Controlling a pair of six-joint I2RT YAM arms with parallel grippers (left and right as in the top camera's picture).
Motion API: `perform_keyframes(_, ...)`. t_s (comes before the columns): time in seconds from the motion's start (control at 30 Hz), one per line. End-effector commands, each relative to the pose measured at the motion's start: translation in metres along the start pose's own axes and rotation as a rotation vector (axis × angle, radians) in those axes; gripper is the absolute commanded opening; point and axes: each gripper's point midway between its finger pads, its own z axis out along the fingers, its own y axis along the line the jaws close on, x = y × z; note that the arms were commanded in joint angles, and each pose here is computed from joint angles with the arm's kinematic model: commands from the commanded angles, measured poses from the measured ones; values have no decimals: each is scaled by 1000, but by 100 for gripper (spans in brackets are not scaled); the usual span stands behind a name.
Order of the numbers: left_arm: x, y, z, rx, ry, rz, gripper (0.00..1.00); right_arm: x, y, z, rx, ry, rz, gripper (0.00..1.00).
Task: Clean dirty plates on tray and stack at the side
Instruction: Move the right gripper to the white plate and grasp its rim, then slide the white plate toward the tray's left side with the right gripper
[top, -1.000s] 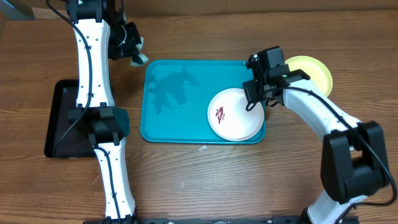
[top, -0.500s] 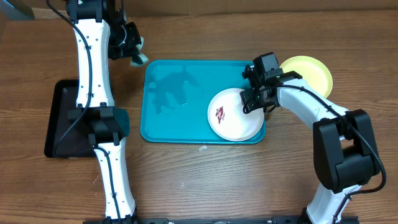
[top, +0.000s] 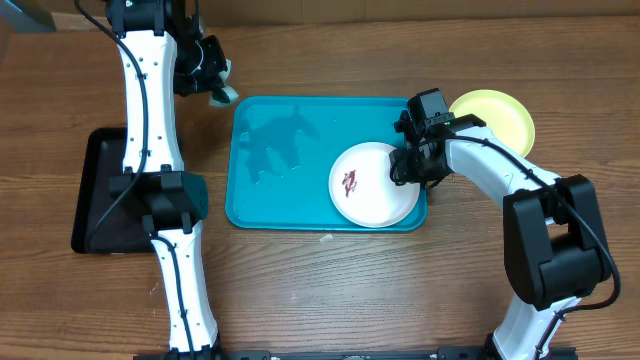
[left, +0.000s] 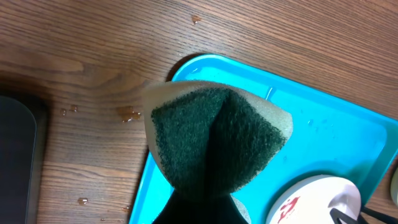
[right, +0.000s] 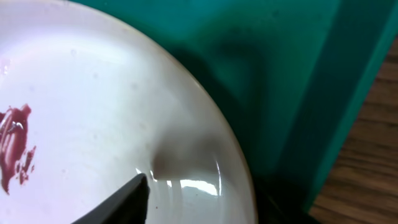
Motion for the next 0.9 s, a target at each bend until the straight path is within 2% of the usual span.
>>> perform_keyframes(0.0, 0, -6, -10, 7, -25, 33, 4, -2, 18, 2, -91, 2, 128, 48)
perform_keyframes(0.27, 0, -6, -10, 7, -25, 33, 4, -41, 62, -3, -238, -139, 206, 49)
perform_keyframes(0.37, 0, -6, -10, 7, -26, 32, 4, -45, 56, -8, -205, -141, 229, 42)
perform_keyframes(0.57, 0, -6, -10, 7, -26, 32, 4, -45, 12, -36, -38, -80, 324, 43)
perform_keyframes(0.67, 0, -6, -10, 7, -26, 32, 4, -36, 8, -40, -39, -32, 359, 52)
perform_keyframes(0.73, 0, -6, -10, 7, -26, 33, 5, -20, 16, -39, -78, 39, 369, 65)
perform_keyframes(0.77, 0, -6, -10, 7, -26, 32, 4, -12, 21, -39, -102, 75, 375, 65)
perform_keyframes(0.83, 0, -6, -10, 7, -26, 33, 4, 2, 34, -36, -141, 135, 371, 44)
perform_keyframes(0.87, 0, -6, -10, 7, -25, 32, 4, 9, 38, -32, -141, 155, 383, 42)
